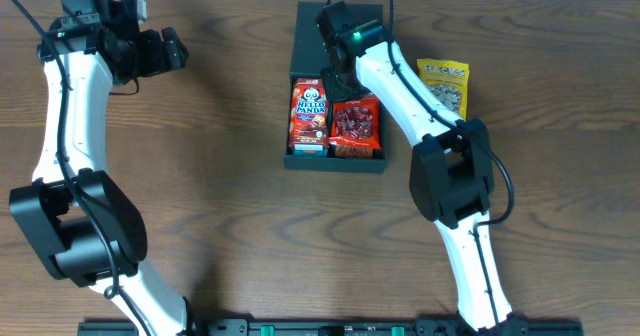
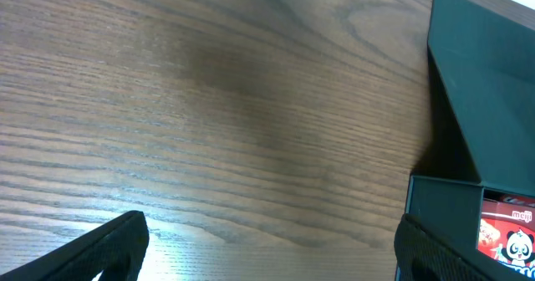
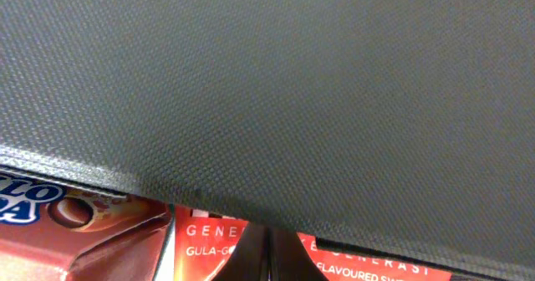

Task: Pack container
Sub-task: 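Lower the red Hacks bag into the box beside the Pocky box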

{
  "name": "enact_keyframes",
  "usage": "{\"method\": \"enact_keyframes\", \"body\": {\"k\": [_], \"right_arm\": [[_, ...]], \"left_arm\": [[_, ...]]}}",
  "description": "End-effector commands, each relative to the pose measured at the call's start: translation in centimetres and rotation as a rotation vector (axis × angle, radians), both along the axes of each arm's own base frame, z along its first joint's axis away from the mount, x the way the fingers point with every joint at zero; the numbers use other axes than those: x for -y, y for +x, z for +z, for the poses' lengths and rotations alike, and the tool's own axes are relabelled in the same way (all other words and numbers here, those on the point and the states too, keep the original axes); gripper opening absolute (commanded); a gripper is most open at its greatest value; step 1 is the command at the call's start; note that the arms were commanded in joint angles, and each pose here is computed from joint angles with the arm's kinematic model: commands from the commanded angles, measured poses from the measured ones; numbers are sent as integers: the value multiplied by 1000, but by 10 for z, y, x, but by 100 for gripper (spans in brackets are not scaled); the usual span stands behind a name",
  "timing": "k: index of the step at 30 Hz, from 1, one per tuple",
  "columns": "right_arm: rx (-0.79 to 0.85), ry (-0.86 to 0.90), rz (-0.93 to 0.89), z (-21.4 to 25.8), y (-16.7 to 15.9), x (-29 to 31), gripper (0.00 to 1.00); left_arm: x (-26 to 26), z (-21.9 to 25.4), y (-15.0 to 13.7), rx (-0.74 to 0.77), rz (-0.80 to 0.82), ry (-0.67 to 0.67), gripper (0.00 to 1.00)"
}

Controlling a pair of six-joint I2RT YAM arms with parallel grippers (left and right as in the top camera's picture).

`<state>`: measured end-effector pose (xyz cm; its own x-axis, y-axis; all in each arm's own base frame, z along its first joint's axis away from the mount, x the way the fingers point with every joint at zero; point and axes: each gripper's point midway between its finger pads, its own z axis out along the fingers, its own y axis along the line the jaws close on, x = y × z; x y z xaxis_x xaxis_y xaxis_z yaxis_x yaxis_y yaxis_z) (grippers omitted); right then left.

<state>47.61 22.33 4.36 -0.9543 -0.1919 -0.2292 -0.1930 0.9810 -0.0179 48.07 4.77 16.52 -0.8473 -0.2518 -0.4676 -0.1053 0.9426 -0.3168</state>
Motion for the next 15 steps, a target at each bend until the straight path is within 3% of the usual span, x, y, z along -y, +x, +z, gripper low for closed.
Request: {"method": "enact_keyframes", "body": {"k": [1,5,9,12,15], "right_arm": [[-17,-11,9,-7,-2,4,1],[31,5,7,16,6,1,1],[189,-24,-30,79,22,15,1],[253,-66,-111,115,26,52,1],[213,-94,-215,117,28,104,1]], "left_arm": [[1,18,-2,38,-2,1,95],[1,18,-2,38,-2,1,95],[1,18,-2,38,-2,1,95],[1,17,-2,35,-2,1,95],[1,17,-2,36,-2,0,95]]}}
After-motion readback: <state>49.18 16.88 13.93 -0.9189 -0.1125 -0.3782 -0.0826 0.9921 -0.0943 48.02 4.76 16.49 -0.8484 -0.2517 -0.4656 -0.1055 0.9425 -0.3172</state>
